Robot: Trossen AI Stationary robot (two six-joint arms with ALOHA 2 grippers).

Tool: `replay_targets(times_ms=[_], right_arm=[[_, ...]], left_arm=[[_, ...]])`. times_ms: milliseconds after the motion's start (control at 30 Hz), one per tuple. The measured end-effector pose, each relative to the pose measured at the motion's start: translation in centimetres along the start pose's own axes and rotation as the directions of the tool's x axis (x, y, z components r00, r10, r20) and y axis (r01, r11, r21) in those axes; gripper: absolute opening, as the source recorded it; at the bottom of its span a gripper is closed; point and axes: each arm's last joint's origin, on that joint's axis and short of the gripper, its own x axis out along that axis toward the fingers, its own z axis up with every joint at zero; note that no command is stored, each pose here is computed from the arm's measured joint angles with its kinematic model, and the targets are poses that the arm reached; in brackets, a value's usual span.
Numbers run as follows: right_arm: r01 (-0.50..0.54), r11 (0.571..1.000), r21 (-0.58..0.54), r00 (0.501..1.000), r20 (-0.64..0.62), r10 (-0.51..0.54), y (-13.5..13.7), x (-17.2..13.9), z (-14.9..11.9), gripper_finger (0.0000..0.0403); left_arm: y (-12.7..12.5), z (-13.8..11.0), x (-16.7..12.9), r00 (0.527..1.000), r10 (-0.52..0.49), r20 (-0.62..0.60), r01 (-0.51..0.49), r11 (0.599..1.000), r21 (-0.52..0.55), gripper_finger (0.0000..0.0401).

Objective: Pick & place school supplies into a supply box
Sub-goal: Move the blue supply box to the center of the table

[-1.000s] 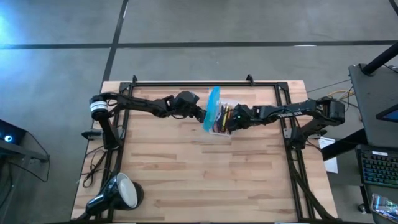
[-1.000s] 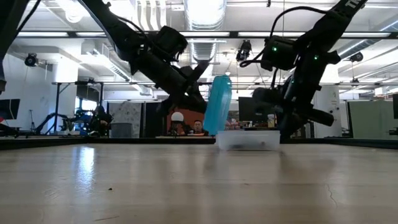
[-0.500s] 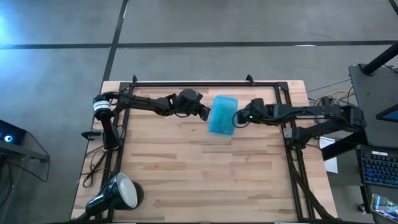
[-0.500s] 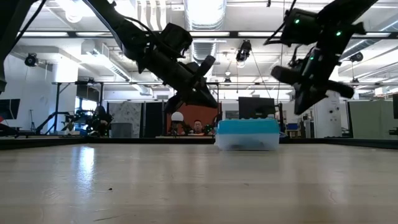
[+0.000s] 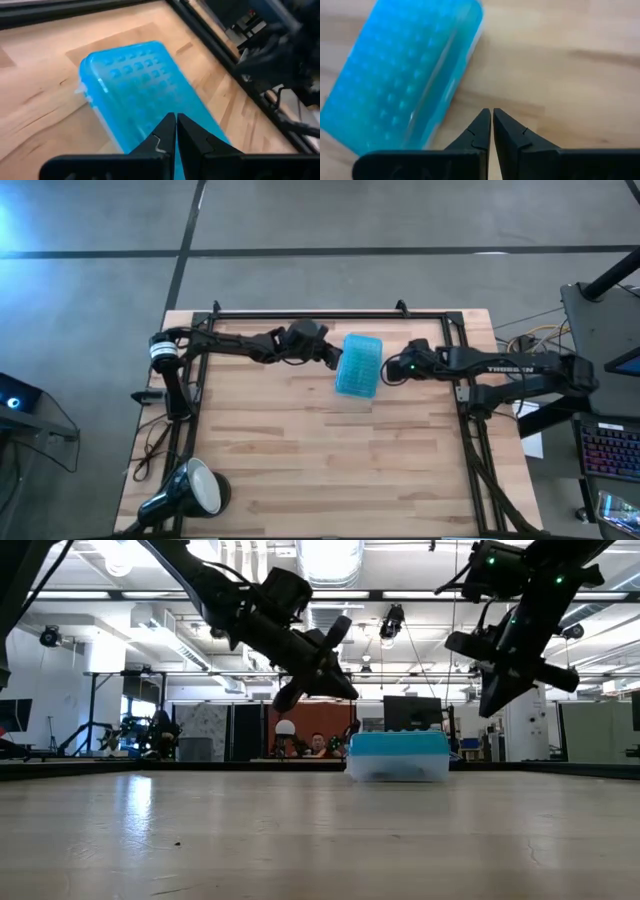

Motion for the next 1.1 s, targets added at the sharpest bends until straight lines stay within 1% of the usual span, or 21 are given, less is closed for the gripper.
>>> replay_targets(times_ms=[67,133,233,333,433,533,667,867,967,1100], right_arm=[[-0.006,1.000,-0.009,0.999,-0.043,0.006,0.1,0.4,-0.3,0.0013],[-0.023,1.000,0.006,0.998,-0.064,0.023,0.2,0.9,-0.3,0.0013],[-0.065,0.995,0.074,0.995,-0.069,0.070,0.3,2.2,-0.2,0.0013],[-0.080,0.985,0.152,0.994,-0.060,0.090,0.2,3.6,0.0,0.0013],[-0.104,0.975,0.198,0.988,-0.090,0.124,-0.4,5.2,-0.2,0.0013],[-0.150,0.961,0.232,0.979,-0.102,0.177,-0.7,6.6,-0.4,0.0013],[-0.190,0.944,0.270,0.973,-0.074,0.217,-0.5,7.6,-0.5,0.0013],[-0.236,0.934,0.268,0.963,-0.062,0.261,0.7,8.8,-0.2,0.0013],[-0.231,0.942,0.244,0.963,-0.078,0.256,1.2,9.6,-0.1,0.0013],[-0.221,0.946,0.239,0.964,-0.093,0.249,1.7,10.4,0.0,0.0013]], left_arm=[[-0.3,0.4,0.1,1.000,-0.006,0.008,0.006,1.000,-0.010,0.0000],[-0.6,0.9,0.7,1.000,-0.022,0.009,0.022,1.000,-0.010,0.0000],[-0.7,1.0,2.5,0.999,-0.020,-0.027,0.021,1.000,0.008,0.0000],[-0.8,1.0,4.7,0.997,-0.020,-0.081,0.022,0.999,0.026,0.0000],[-1.0,1.2,6.6,0.989,-0.011,-0.149,0.021,0.998,0.062,0.0000],[-1.0,1.2,7.8,0.969,0.055,-0.240,-0.023,0.990,0.136,0.0000],[-0.8,1.1,7.9,0.942,0.129,-0.311,-0.061,0.974,0.218,0.0000],[-0.4,0.4,7.5,0.929,0.144,-0.342,-0.071,0.973,0.218,0.0000],[-0.3,0.3,7.4,0.922,0.153,-0.356,-0.077,0.973,0.217,0.0000],[-0.3,0.2,7.4,0.918,0.161,-0.363,-0.083,0.971,0.222,0.0000]])
